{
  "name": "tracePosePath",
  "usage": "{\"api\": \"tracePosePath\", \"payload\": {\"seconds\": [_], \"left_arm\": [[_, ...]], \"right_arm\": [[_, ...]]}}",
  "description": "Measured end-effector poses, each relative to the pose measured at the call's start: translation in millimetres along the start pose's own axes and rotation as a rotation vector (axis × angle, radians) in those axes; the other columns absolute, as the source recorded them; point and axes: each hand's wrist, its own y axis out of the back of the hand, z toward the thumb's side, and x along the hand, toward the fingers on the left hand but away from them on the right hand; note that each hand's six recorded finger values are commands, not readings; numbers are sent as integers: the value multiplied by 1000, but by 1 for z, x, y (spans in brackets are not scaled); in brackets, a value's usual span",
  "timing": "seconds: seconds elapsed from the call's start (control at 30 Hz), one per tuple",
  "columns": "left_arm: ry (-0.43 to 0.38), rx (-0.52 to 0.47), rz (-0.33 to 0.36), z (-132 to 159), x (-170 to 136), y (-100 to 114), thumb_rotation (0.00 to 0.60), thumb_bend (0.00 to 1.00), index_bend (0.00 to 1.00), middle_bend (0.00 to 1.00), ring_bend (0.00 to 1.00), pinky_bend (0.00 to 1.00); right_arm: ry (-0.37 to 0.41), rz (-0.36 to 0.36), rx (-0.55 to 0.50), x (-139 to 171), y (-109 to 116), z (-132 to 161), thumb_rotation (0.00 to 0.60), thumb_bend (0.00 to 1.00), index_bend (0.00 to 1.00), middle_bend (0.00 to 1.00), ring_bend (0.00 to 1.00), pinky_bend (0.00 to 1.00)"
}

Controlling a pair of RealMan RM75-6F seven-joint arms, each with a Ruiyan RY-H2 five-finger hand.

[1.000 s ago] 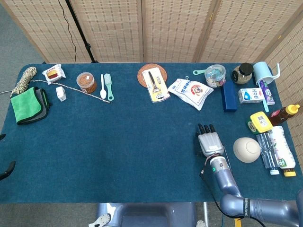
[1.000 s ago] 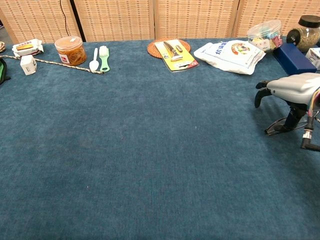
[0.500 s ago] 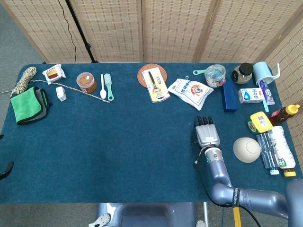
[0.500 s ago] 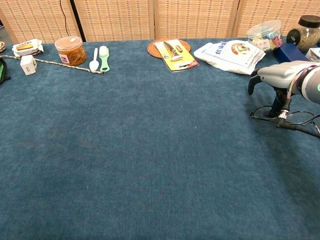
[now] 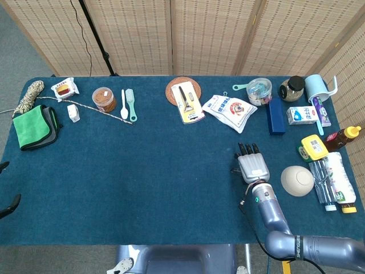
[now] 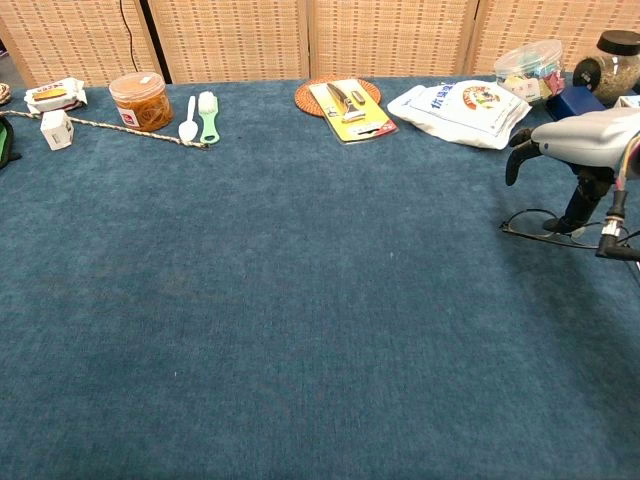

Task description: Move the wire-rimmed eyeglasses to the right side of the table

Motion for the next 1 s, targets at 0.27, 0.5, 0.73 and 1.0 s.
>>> {"api": "tracePosePath", "payload": {"seconds": [0.27,0.5,0.73,1.0], "left_arm": [[-1,5,0,1,1,1,600,286,152,0,29,23],[-22,6,6,9,5,2,600,287,152,0,29,23],[-30,13,6,15,7,3,600,288,152,0,28,23],[-33,19,14,18,8,5,600,287,152,0,27,22]], "right_arm": [[23,-24,22,18,2,-19,600,255,263,0,0,0],[7,-11,13,28,-9,-40,600,10,234,0,0,0],[-17,-21,32,26,-20,-58,600,0,251,0,0,0],[-27,-21,46,25,-33,-74,600,0,265,0,0,0]]}}
